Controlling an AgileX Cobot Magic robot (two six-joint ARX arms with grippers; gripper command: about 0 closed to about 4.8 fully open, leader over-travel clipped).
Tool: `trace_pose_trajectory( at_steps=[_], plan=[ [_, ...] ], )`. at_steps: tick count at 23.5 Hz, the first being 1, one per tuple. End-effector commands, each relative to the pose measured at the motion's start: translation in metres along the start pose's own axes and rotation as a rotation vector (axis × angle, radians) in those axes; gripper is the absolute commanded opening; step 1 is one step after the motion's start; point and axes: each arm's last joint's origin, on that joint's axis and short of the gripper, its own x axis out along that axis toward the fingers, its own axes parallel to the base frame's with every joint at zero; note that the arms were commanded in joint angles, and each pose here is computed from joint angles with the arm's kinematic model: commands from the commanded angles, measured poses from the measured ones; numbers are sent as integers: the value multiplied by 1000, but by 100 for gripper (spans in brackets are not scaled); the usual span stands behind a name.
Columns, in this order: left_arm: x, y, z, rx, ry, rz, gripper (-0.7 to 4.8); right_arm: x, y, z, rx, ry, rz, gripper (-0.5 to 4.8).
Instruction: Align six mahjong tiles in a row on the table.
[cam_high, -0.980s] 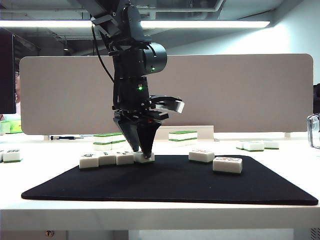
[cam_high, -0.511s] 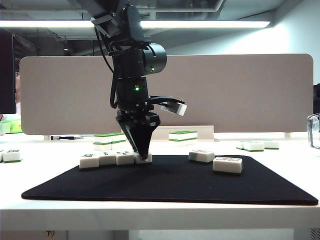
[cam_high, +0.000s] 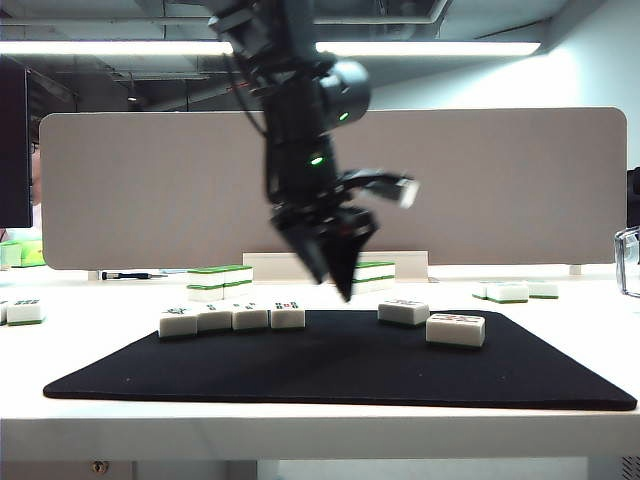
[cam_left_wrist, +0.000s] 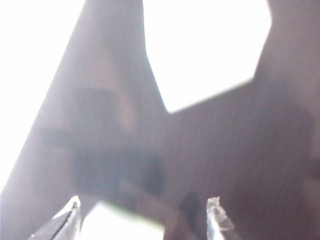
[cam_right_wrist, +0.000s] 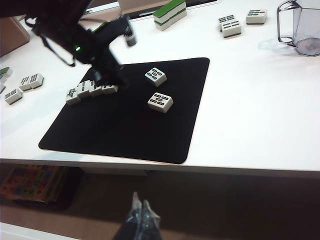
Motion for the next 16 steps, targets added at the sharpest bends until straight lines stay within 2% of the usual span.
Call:
trace_pose_trajectory(
  at_steps=[1, 2, 5, 7, 16],
  plan=[
    [-11, -7, 26, -183, -190, 45, 321, -2, 0, -1, -10, -22, 2, -1],
    [-10, -9, 31, -235, -228, 43, 321, -2, 0, -1, -10, -22, 2, -1],
    [-3, -9, 35, -316, -286, -32, 338, -2, 0, -1, -10, -21, 3, -1],
    [5, -10, 35, -337, -281, -59, 351, -2, 0, -1, -10, -22, 2, -1],
    [31, -14, 32, -335, -250, -68, 350, -2, 0, -1, -10, -22, 2, -1]
  ],
)
